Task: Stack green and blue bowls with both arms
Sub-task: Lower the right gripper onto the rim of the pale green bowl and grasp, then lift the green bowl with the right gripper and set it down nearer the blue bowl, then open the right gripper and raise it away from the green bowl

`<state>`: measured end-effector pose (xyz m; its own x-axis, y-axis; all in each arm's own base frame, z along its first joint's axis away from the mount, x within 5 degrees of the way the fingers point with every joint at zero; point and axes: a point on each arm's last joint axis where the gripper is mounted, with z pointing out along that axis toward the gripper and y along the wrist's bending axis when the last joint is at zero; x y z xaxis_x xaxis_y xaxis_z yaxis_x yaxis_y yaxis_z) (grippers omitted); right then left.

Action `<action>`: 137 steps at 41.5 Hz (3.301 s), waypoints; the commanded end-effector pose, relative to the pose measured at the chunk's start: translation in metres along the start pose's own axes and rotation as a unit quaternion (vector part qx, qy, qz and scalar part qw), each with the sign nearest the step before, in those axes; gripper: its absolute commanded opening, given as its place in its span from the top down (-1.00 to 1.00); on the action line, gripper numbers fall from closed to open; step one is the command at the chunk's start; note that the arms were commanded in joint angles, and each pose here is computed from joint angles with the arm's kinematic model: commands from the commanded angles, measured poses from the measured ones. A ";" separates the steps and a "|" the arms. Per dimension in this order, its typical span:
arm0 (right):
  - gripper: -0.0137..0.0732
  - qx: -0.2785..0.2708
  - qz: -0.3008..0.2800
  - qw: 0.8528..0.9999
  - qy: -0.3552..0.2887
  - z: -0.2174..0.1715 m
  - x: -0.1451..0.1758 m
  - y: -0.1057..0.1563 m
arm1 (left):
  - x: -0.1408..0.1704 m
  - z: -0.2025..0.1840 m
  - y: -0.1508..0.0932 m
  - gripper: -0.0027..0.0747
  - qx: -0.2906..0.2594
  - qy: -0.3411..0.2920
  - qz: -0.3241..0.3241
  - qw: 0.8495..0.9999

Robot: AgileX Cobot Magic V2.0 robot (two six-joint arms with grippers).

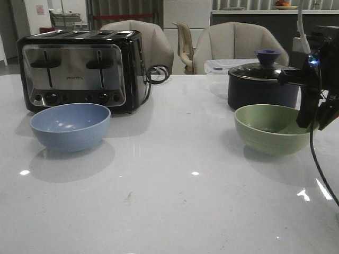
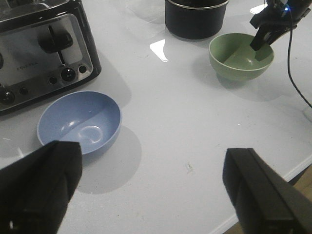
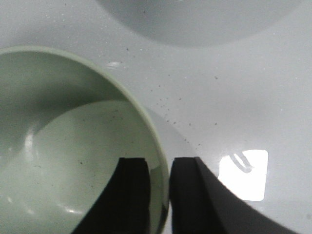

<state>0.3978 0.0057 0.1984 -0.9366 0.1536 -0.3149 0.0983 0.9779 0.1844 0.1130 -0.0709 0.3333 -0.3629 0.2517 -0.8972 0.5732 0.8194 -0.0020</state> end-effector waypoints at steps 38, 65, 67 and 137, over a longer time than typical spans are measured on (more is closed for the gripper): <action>0.49 -0.105 -0.231 0.964 -0.086 -0.099 0.047 0.152 | -0.016 -0.004 0.000 -0.71 -0.003 -0.054 -0.003 0.999; 0.47 -0.100 -0.246 0.964 -0.018 -0.018 0.057 0.178 | -0.016 -0.004 0.000 -0.71 -0.003 -0.054 -0.003 0.999; 0.45 -0.099 -0.247 0.964 -0.016 -0.016 0.057 0.178 | -0.016 -0.004 0.000 -0.71 -0.003 -0.054 -0.003 0.999; -0.43 -0.112 -0.292 0.901 -0.301 -0.219 0.237 0.046 | -0.015 -0.004 0.000 -0.71 -0.002 -0.053 -0.003 0.999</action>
<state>0.1042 0.0558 0.3225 -0.5247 -0.2870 -0.8015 -0.4902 0.8716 0.0088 0.1131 -0.0709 0.3335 -0.3618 0.2508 -0.8979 0.5729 0.8196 -0.0019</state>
